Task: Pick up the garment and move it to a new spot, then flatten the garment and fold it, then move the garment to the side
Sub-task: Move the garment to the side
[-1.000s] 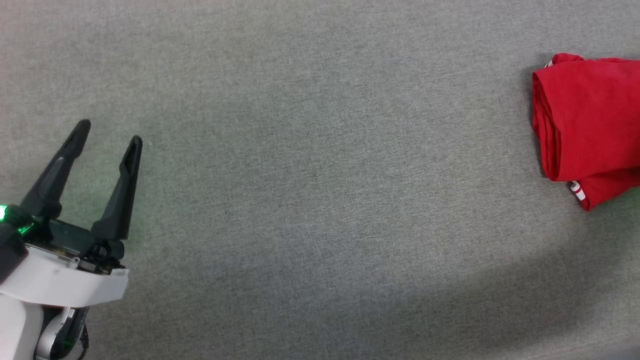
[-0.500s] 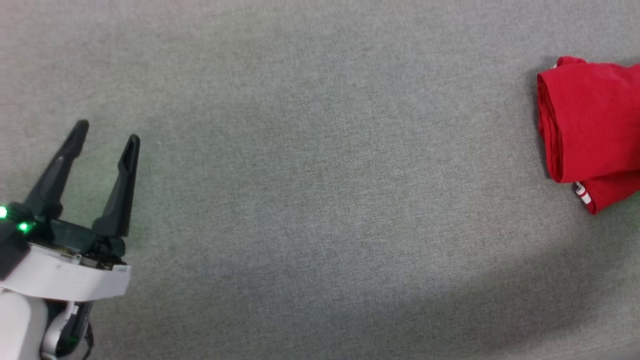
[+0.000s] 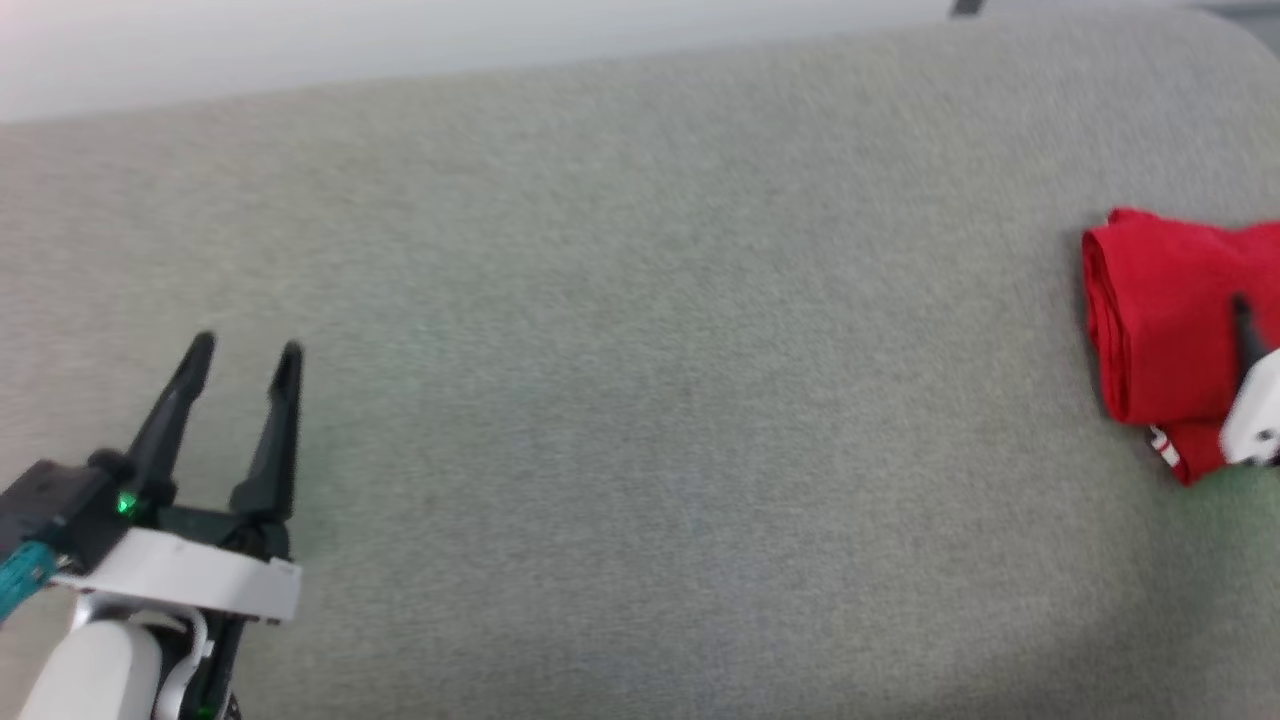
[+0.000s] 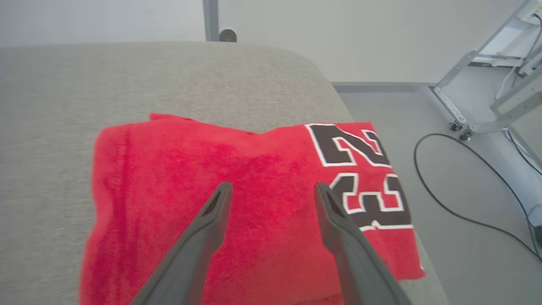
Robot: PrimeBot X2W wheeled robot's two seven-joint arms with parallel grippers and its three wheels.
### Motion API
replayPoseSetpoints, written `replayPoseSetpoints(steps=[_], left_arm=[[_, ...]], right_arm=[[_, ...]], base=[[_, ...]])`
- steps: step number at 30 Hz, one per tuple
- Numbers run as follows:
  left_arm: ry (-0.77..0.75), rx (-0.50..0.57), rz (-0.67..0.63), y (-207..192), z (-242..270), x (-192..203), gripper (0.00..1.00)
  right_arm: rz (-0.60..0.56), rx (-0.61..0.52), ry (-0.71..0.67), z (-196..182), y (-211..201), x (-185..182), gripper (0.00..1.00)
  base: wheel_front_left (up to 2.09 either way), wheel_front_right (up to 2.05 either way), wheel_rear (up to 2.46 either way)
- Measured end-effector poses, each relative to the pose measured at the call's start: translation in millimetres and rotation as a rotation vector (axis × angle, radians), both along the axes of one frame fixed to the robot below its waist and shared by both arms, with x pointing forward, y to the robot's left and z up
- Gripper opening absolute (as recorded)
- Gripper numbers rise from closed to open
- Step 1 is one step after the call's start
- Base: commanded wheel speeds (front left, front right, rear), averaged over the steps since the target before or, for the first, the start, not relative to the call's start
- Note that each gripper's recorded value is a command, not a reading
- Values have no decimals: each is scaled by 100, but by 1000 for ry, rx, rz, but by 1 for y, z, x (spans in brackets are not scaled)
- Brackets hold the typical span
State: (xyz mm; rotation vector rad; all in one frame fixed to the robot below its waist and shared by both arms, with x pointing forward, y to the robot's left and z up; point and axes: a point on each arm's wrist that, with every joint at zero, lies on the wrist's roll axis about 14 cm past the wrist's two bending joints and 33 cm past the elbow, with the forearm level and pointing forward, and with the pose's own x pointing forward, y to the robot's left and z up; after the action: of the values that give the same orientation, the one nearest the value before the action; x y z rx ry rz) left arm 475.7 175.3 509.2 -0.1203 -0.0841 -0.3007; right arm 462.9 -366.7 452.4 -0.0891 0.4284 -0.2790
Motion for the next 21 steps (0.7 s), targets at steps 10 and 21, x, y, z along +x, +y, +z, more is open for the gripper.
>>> replayPoseSetpoints(steps=[10, 21], left_arm=[[24, 14, 200, 60, 3, -44, 100], [21, 16, 276, 77, 6, -92, 100]], right_arm=[[251, 129, -178, 24, 108, 15, 100], [359, 246, -360, 46, 168, -26, 100]], base=[[0, 0, 0], [0, 0, 0]])
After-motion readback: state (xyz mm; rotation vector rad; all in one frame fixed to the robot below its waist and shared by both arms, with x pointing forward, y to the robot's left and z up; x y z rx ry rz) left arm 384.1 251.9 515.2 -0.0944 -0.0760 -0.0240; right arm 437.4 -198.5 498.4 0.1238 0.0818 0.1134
